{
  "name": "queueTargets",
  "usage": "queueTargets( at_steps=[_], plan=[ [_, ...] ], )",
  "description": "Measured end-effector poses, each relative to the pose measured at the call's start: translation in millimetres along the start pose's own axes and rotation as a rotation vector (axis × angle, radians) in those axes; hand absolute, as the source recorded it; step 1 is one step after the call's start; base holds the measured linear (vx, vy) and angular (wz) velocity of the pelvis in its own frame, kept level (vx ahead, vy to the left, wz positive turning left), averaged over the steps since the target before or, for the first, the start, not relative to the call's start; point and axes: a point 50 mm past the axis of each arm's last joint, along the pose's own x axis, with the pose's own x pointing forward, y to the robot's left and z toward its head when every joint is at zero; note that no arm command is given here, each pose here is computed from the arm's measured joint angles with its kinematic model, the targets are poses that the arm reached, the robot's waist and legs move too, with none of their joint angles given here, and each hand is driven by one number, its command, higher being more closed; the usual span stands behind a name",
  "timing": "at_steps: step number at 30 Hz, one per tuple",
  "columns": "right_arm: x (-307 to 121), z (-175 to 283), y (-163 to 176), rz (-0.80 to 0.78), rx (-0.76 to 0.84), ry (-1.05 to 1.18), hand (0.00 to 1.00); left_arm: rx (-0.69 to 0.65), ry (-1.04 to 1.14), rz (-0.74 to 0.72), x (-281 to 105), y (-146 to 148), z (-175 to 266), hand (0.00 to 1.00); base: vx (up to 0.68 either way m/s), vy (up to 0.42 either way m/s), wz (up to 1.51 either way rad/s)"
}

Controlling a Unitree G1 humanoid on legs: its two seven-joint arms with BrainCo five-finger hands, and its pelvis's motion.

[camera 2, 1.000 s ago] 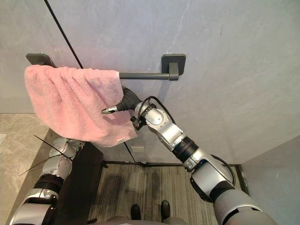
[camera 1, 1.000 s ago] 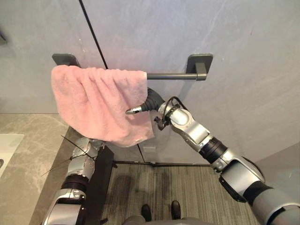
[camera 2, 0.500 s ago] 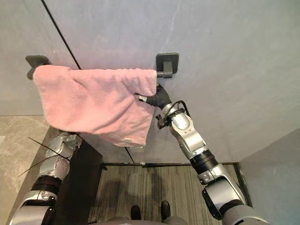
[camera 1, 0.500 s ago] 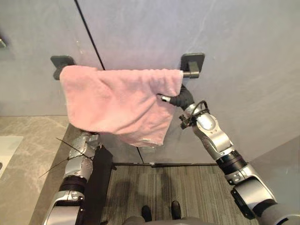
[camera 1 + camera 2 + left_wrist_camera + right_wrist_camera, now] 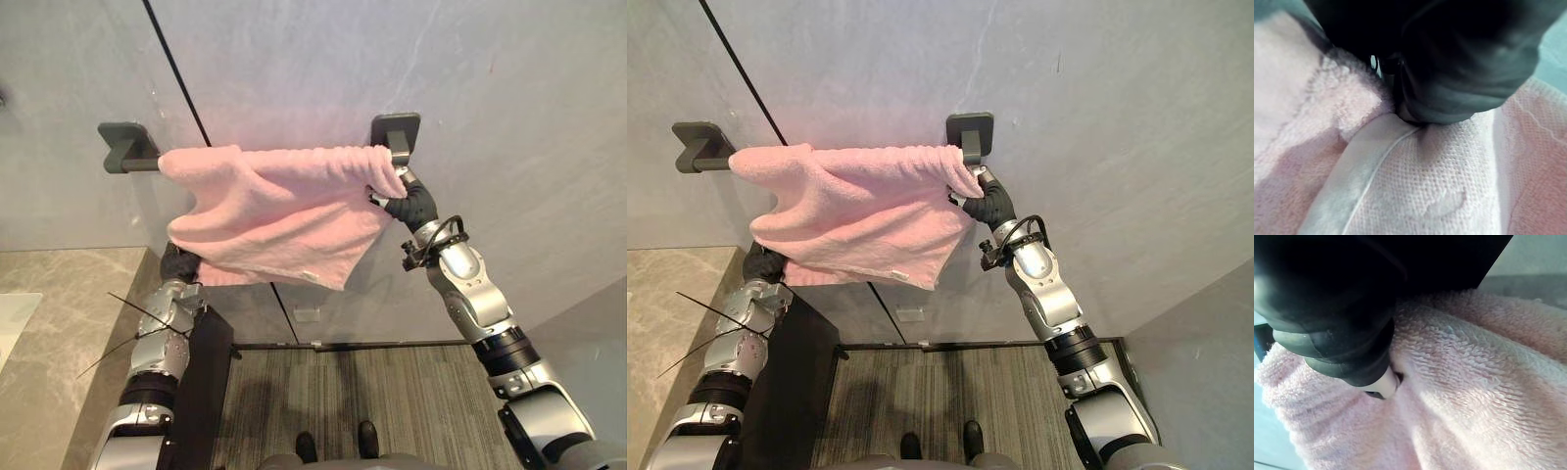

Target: Organize washtable

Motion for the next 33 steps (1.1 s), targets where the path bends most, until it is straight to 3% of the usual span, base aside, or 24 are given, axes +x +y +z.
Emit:
queueTargets(
  at_steps=[11, 24, 25, 29, 30, 33],
  plan=[
    [0.9, -2.9, 8.4, 0.041, -0.001, 0.013, 1.0, -0.006, 0.032, 0.039, -6.1, 9.6, -9.3, 1.0, 0.0, 0.0, 0.02],
    [13.3, 0.7, 41.0, 0.22, -0.006, 0.016, 1.0, 0.024, 0.145, 0.132, -22.1, 33.6, -35.8, 1.0, 0.0, 0.005, 0.04],
    [13.2, 0.7, 41.1, 0.223, -0.006, 0.016, 1.0, 0.033, 0.148, 0.13, -22.2, 33.7, -36.2, 0.0, -0.02, 0.022, 0.04],
    [13.1, 0.6, 41.6, 0.234, -0.007, 0.016, 1.0, 0.057, 0.155, 0.126, -22.6, 33.8, -37.1, 0.0, -0.01, 0.006, 0.01],
    [13.0, 0.6, 41.5, 0.234, -0.007, 0.017, 0.0, 0.06, 0.156, 0.125, -22.6, 33.7, -37.2, 0.0, -0.02, 0.019, 0.04],
    [12.8, 0.3, 40.8, 0.233, -0.009, 0.019, 0.0, 0.078, 0.16, 0.115, -22.6, 33.0, -37.6, 0.0, 0.0, 0.0, 0.0]
  ],
)
